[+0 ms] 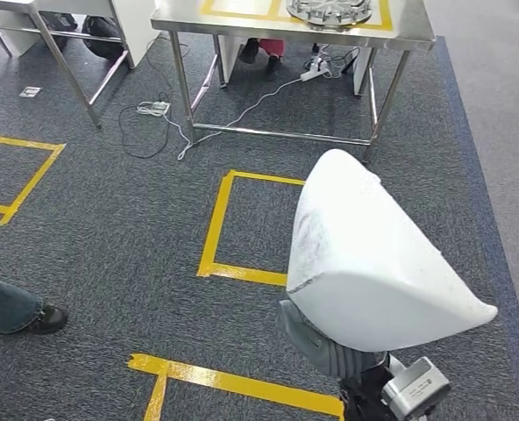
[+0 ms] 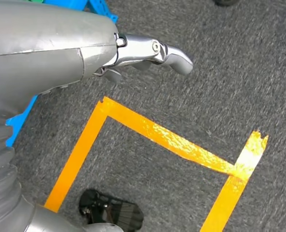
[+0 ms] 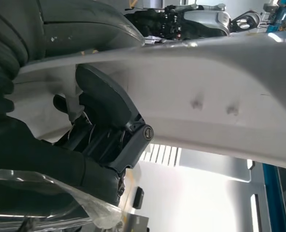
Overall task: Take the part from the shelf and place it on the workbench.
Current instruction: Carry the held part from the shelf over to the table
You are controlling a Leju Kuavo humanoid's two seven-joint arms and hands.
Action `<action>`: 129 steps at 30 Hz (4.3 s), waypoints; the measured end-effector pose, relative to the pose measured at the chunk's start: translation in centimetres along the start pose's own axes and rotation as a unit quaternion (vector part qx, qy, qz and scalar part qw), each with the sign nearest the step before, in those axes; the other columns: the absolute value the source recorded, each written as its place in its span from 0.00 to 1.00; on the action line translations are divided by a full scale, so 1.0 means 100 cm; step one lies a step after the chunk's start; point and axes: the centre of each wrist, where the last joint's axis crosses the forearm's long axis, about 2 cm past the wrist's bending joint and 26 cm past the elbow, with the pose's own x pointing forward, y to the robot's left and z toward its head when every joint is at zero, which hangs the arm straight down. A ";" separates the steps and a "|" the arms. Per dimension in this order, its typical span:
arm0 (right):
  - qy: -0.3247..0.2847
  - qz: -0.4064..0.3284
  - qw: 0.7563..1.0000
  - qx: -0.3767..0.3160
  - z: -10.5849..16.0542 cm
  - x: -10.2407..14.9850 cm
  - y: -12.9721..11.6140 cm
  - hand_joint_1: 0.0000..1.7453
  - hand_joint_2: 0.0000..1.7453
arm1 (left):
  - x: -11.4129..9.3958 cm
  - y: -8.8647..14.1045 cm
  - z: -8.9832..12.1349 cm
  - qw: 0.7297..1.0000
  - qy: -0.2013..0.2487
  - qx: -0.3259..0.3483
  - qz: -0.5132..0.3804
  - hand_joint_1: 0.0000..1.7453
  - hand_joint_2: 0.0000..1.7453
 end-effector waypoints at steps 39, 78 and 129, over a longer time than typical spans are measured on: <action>0.019 0.000 1.000 -0.021 0.004 -0.005 -0.004 1.00 1.00 | -0.003 0.001 0.002 1.000 0.006 0.006 0.013 0.00 1.00; 0.015 0.004 1.000 -0.025 0.000 -0.006 -0.005 1.00 1.00 | -0.007 0.000 0.005 1.000 0.012 0.008 0.015 0.00 1.00; 0.030 0.019 0.997 -0.076 0.000 -0.015 -0.032 1.00 1.00 | -0.003 -0.003 0.005 1.000 0.009 0.010 0.017 0.00 1.00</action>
